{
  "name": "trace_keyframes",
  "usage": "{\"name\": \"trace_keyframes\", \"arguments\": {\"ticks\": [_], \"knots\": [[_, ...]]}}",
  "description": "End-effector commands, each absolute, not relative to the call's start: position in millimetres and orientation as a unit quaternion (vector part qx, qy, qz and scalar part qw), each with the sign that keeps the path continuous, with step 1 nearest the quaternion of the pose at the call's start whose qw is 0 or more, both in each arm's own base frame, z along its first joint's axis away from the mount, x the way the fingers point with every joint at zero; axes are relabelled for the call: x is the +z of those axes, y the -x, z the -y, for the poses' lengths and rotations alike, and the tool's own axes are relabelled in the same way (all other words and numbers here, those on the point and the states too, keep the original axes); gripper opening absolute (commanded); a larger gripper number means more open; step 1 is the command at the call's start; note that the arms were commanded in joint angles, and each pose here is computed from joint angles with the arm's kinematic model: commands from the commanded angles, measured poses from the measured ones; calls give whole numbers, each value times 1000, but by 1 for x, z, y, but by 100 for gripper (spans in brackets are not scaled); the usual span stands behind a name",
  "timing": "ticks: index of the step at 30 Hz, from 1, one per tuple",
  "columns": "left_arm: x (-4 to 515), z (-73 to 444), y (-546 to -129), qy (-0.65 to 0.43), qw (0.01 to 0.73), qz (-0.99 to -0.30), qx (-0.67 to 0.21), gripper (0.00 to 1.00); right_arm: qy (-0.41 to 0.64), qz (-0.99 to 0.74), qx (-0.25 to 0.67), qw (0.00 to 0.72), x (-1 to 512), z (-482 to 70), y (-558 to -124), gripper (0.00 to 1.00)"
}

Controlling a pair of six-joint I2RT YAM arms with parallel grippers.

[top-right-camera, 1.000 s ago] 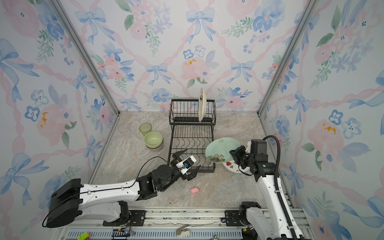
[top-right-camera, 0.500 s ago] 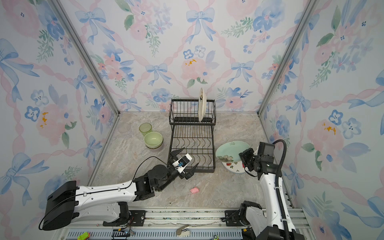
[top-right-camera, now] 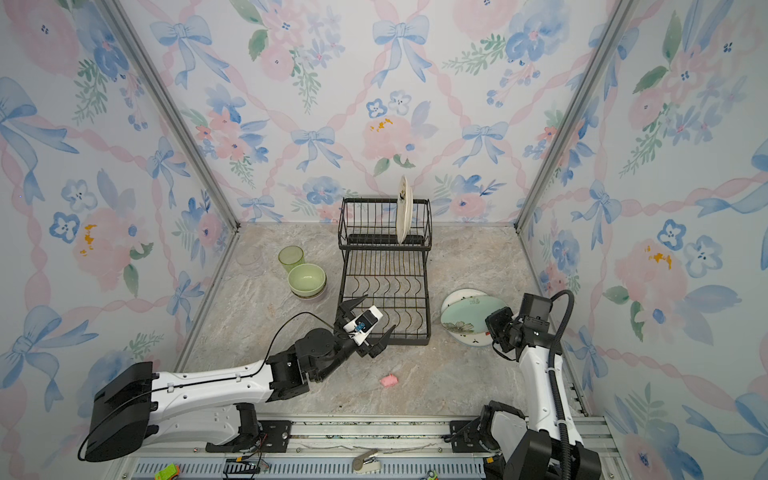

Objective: Unload the mixed dishes from the dish rack
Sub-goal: 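Lower the plate flat and open the right gripper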

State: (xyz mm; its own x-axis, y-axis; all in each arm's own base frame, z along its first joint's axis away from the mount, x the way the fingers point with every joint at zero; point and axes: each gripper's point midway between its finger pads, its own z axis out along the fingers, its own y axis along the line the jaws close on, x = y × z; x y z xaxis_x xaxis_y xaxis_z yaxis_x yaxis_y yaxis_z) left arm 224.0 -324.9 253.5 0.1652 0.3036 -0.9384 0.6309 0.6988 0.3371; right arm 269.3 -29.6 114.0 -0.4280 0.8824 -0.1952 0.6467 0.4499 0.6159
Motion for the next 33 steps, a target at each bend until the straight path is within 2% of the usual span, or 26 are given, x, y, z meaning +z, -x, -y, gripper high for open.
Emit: {"name": "trace_keyframes", "arguments": {"ticks": [1,12,14,17,20,23,27,33], "knots": [[255,321,-229,-348,674,-639,-126,98,-443,-805,250,305,131,35,-292,0],[254,317,-232,-343,674,-643,-119,98,-457,-811,239,277,103,37,-291,2],[253,317,-233,-341,673,-645,-120,98,-461,-811,234,275,100,39,-290,9],[253,315,-234,-339,674,-646,-118,98,-467,-811,230,268,95,41,-288,13],[253,314,-235,-336,674,-647,-118,98,-471,-810,228,264,92,42,-287,28],[252,312,-236,-333,674,-648,-119,98,-475,-810,226,260,89,43,-286,31],[252,311,-237,-329,674,-651,-118,98,-479,-809,236,247,82,41,-285,51],[252,310,-237,-328,673,-651,-123,98,-486,-807,254,220,69,37,-285,70]]}}
